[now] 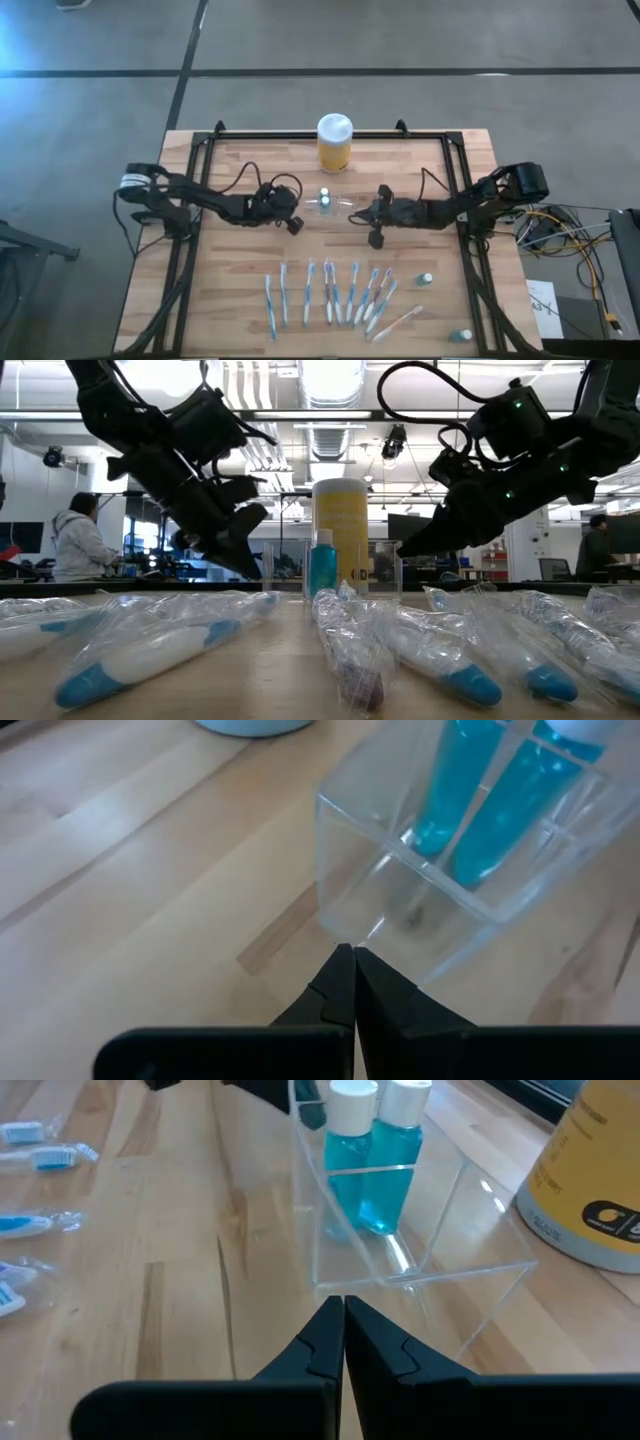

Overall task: Pick & Place toothbrushing station
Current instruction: Adjust the transparent organizer

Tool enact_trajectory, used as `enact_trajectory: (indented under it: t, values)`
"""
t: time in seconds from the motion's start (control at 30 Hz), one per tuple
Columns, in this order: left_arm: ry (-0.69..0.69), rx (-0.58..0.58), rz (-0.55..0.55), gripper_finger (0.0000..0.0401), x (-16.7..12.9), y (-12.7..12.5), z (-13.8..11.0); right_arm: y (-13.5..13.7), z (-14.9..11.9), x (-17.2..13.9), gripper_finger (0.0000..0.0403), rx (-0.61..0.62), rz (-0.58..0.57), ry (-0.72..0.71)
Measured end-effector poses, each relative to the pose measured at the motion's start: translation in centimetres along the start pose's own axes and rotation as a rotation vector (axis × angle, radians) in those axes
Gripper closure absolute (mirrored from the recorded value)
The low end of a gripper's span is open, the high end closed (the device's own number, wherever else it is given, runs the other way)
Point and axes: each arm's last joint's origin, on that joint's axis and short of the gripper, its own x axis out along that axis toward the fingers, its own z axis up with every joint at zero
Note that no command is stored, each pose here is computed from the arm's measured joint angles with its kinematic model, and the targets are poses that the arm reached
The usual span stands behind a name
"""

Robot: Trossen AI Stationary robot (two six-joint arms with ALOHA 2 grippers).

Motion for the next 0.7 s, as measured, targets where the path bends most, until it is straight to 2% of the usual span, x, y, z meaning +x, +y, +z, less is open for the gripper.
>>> enact_trajectory:
  t: [0.3,0.7]
  values:
    - [0.009,0.034,-0.033,0.04,0.22,-0.92,0.21,-0.21,-0.04,0.01,0.0394,0.009,-0.027,-0.001]
    - [0.03,0.047,-0.031,0.04,0.22,-0.82,-0.01,-0.22,-0.03,0.0,0.0394,0.013,-0.028,-0.001]
